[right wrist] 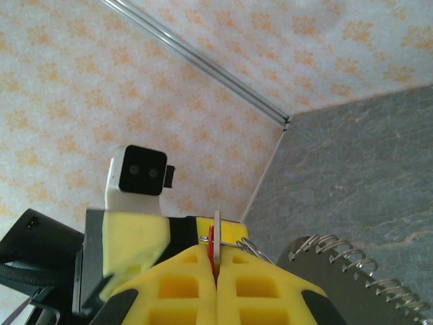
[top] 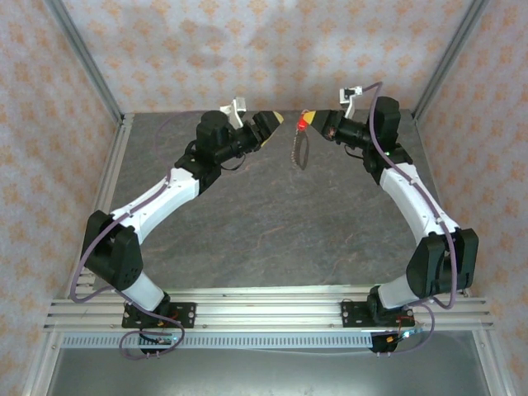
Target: Put the keys on the keyring
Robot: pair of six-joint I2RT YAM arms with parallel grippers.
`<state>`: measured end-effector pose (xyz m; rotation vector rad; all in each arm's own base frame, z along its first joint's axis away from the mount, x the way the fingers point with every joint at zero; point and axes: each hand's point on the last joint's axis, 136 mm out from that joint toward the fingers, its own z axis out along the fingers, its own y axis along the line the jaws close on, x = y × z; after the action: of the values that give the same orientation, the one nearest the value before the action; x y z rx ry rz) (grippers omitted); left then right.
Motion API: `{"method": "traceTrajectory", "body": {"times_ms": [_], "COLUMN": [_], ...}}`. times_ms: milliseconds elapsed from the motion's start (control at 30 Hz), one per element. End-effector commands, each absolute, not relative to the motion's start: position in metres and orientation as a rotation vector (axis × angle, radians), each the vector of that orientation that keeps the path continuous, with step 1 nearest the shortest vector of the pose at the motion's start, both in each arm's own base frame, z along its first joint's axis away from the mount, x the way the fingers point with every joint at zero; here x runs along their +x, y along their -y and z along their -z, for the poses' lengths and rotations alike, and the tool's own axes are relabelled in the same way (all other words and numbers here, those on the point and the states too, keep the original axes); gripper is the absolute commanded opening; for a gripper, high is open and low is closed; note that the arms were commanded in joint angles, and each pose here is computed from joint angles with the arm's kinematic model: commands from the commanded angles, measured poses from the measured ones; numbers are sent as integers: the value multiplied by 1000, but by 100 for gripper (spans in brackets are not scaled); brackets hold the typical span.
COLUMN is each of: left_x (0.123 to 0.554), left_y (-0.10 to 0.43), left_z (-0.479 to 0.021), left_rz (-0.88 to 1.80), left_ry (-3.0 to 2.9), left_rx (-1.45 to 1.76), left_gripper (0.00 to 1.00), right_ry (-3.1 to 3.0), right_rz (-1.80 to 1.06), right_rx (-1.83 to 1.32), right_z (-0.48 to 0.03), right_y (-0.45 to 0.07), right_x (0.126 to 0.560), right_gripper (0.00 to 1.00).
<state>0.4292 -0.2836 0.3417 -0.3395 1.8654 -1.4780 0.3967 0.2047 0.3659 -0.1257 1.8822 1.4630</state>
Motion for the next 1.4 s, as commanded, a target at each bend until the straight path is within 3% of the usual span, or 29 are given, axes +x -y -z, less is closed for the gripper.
{"method": "traceTrajectory", "body": {"times_ms": [0, 500, 1367], "left_x": [434, 437, 429], "left_y": [280, 290, 327], "left_z": [-348, -337, -351], "left_rz": [1635, 2090, 2193], "left_ry": [-1769, -1645, -1704], "left_rx": [-546, -998, -930], "left_gripper": [67, 65, 47], "right_ry": [-1807, -1853, -1890], "right_rz": [-1466, -1490, -1562], "right_rx": [-257, -332, -410], "right_z": [-394, -382, -366], "right_y": [-208, -214, -221], "right_x": [388, 387, 382], "right_gripper": [0, 0, 0]}}
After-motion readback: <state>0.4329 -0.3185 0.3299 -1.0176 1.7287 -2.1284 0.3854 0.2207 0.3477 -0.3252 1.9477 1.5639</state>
